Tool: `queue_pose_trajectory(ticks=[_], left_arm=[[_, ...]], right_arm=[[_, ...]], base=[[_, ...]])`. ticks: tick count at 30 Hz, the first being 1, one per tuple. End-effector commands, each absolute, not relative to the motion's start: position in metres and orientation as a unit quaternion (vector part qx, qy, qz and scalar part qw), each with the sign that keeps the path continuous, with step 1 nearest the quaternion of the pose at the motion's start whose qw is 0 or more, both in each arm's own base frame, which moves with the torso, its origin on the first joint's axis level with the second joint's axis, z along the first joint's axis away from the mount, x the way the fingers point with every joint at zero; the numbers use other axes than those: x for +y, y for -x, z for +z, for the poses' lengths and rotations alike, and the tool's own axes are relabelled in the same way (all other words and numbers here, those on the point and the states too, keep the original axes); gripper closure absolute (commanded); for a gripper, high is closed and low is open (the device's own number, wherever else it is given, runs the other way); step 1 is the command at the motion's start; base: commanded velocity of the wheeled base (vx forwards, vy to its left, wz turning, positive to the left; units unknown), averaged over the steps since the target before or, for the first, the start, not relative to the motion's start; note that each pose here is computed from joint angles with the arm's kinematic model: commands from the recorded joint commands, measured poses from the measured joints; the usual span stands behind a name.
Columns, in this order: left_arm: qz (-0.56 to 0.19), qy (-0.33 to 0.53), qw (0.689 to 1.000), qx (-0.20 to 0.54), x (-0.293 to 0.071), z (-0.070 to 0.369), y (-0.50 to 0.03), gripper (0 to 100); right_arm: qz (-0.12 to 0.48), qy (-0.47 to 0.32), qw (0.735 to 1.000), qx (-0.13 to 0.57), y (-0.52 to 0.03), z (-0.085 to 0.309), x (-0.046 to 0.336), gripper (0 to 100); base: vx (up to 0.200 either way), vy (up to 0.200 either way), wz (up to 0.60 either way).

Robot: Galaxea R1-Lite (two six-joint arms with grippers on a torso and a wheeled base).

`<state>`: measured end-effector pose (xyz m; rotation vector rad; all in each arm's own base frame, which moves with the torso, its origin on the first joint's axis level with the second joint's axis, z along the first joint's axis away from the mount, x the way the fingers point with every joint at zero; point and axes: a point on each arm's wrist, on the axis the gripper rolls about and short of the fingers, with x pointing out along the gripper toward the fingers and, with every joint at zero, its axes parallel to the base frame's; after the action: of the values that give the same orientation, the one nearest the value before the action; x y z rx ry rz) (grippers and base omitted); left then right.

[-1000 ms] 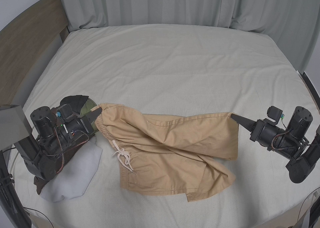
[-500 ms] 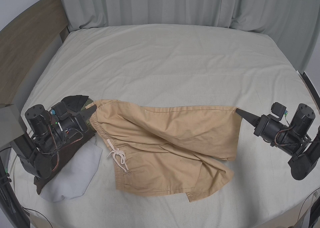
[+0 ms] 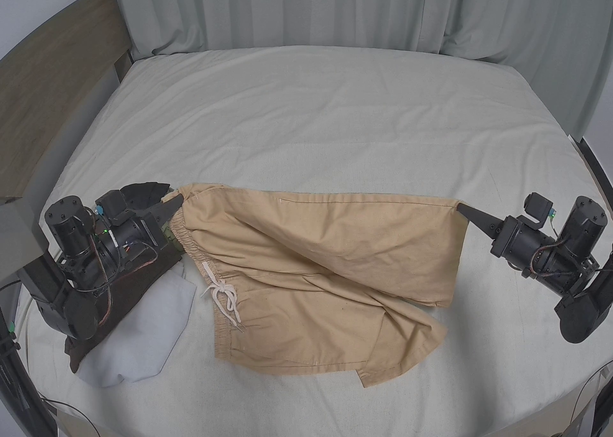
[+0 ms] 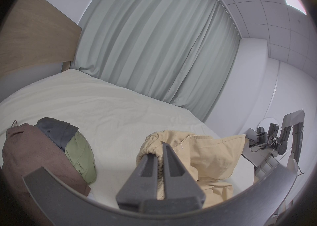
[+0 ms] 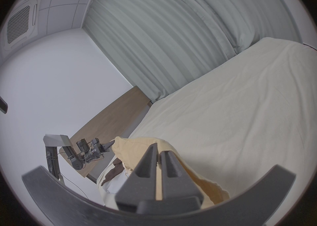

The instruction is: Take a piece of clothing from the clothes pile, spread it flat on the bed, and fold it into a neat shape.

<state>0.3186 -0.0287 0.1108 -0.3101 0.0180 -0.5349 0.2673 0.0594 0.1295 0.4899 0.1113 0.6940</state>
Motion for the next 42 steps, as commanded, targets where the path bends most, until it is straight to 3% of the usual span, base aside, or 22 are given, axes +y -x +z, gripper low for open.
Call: queue_pose_trajectory(ticks=[1, 42], left_arm=[[-0.263, 0.153, 0.953, 0.008, -0.029, 0.111, -0.319, 100], [-0.253, 0.154, 0.955, 0.012, -0.024, 0.106, -0.324, 100]], right_arm=[[0.336, -0.237, 0.910, 0.053, -0.267, 0.130, 0.059, 100], [0.309, -0.223, 0.924, 0.045, -0.271, 0.127, 0.043, 100]], base=[[0.000, 0.000, 0.00], [0.000, 0.000, 0.00]])
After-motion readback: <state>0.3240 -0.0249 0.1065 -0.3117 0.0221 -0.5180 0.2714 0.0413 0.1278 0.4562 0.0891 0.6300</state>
